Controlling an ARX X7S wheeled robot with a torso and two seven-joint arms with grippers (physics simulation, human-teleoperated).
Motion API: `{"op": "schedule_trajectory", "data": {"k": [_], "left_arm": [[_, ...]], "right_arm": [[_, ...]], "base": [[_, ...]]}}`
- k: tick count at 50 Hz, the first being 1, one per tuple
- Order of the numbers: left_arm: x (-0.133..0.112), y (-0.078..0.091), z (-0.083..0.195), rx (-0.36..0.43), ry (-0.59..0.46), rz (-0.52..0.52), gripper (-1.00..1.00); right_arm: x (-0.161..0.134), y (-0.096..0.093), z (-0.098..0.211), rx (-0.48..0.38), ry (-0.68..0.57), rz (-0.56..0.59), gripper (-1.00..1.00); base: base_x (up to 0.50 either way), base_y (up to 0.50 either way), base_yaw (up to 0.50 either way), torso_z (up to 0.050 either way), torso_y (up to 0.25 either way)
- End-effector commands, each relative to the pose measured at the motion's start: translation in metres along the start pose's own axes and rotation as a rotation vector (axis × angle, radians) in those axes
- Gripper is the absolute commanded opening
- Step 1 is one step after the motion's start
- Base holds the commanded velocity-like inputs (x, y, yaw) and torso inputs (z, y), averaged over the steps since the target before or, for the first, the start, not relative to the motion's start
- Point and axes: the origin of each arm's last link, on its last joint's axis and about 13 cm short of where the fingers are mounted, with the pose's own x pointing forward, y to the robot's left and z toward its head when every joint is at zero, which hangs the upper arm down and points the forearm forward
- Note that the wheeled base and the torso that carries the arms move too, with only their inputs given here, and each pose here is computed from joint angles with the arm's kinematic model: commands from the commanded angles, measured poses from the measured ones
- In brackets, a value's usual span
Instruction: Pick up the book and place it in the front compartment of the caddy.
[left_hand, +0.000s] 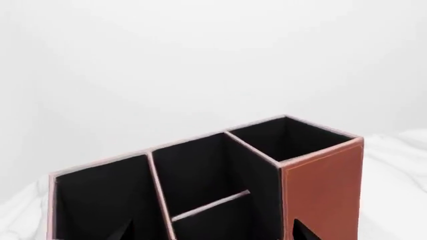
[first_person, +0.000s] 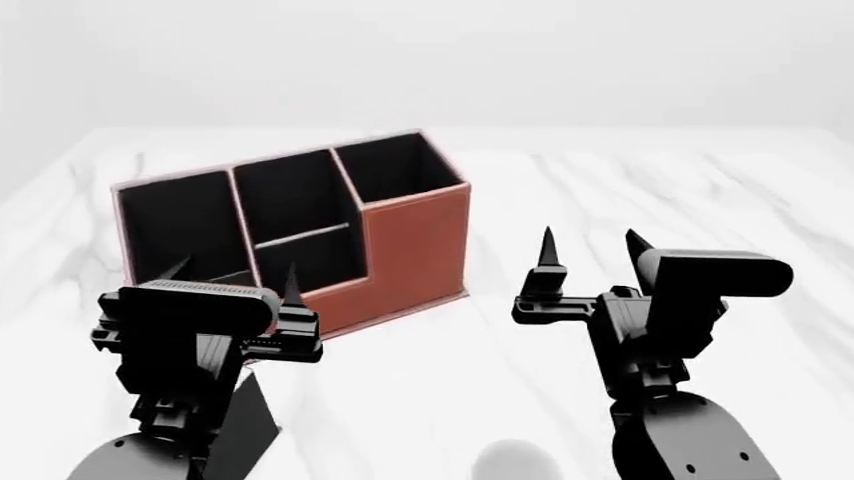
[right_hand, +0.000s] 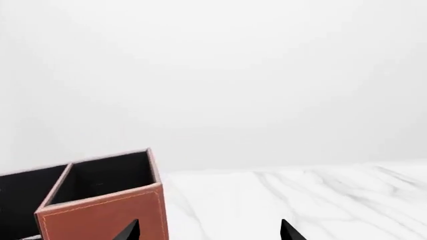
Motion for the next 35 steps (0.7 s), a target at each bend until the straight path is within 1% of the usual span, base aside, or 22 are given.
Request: {"op": "schedule_trajectory", "data": {"k": [1,18,20,22,29,32,35], "left_arm": [[-0.0009,0.0002,0.0016,0.003,-0.001,0.000,1.00],[-0.0018,0.0003,0.0020,0.006,-0.001,0.001,1.00],[-0.0017,0.0003,0.0019,0.006,0.000,0.001,1.00],[-0.0016,0.0003,0.0019,0.005,-0.001,0.001,1.00],[-0.0024,0.0005,0.0021,0.004,0.000,0.001,1.00],[-0.0030,0.0003,0.0027,0.005,-0.001,0.001,1.00],[-0.0031,0.0003,0.0028,0.005,-0.001,0.001,1.00]], "right_arm": [[0.0000,0.0001,0.0006,-0.001,0.001,0.002,1.00],[-0.0005,0.0002,-0.0002,-0.002,0.003,0.003,1.00],[0.0007,0.0005,-0.0002,0.003,0.011,-0.024,1.00],[0.0020,0.0005,0.0001,0.019,0.031,-0.008,1.00],[0.0014,0.0005,-0.0010,-0.008,0.013,-0.025,1.00],[0.0017,0.0004,-0.0013,-0.006,0.015,-0.023,1.00],[0.0001,0.0002,-0.0001,0.004,0.004,0.007,1.00]], "base": [[0.50,0.00,0.00,0.000,0.000],[0.50,0.00,0.00,0.000,0.001],[0.50,0.00,0.00,0.000,0.000],[0.00,0.00,0.00,0.000,0.007],[0.00,0.00,0.00,0.000,0.000],[0.00,0.00,0.00,0.000,0.000],[0.00,0.00,0.00,0.000,0.000]]}}
